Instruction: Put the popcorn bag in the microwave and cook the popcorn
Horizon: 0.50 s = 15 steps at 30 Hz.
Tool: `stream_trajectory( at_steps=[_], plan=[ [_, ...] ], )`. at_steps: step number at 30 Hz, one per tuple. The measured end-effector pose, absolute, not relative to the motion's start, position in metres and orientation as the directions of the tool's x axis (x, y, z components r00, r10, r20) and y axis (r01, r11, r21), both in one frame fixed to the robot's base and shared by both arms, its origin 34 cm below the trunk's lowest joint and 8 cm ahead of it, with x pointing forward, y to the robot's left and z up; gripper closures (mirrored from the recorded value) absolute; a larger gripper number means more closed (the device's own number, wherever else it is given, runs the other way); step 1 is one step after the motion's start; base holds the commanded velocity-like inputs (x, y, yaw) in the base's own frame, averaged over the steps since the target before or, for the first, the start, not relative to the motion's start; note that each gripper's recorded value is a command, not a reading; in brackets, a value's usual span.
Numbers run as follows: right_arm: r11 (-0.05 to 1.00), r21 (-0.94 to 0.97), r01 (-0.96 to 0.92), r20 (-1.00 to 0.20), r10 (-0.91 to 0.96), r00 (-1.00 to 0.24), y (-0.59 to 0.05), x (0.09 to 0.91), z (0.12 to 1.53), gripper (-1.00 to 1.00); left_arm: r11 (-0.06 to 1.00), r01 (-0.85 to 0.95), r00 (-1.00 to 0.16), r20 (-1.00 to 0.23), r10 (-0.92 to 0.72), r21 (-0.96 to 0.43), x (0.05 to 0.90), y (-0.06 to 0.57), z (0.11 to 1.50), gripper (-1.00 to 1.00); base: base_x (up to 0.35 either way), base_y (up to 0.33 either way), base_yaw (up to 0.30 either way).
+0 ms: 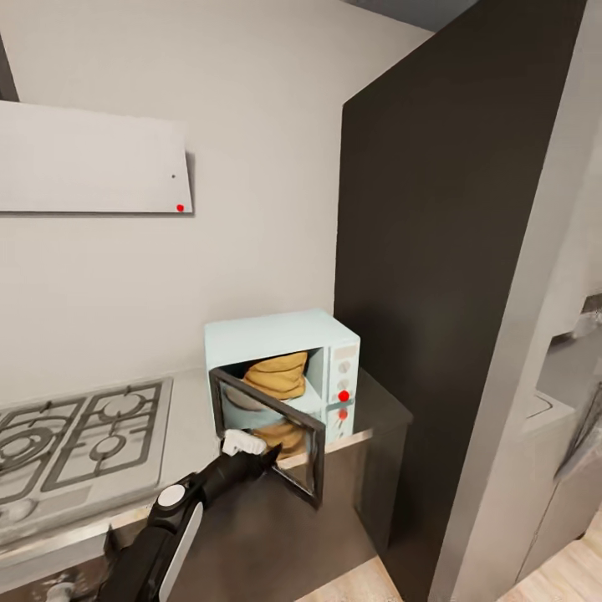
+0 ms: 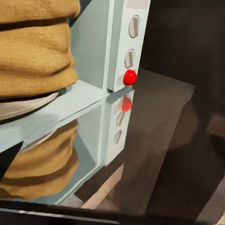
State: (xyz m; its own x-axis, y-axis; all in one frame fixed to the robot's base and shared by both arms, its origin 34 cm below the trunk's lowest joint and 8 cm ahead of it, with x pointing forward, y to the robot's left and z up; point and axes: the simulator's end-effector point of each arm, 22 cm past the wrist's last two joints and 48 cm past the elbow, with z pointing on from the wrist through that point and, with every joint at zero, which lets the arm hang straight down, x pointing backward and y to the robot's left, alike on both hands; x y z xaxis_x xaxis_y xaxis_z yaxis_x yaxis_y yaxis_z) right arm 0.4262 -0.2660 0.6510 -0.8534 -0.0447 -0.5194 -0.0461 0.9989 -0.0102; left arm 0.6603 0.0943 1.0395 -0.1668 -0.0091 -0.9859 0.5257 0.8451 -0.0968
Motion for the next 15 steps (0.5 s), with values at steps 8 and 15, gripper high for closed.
stream_trajectory(
  at_steps=[8,15],
  plan=[
    [0.999,-0.009,-0.046,-0.52,-0.044,-0.853,-0.264,0.426,0.651,-1.0,0.878,0.468,-0.168,-0.986,-0.021,-0.099,0.667,0.102,1.039,-1.0,0.0,0.0,-0.295],
    [0.999,0.004,-0.046,-0.391,-0.041,-0.92,-0.258,0.398,0.636,-1.0,0.887,0.449,-0.167,-0.985,-0.033,-0.106,0.67,0.109,1.04,-1.0,0.0,0.0,-0.295]
  ],
)
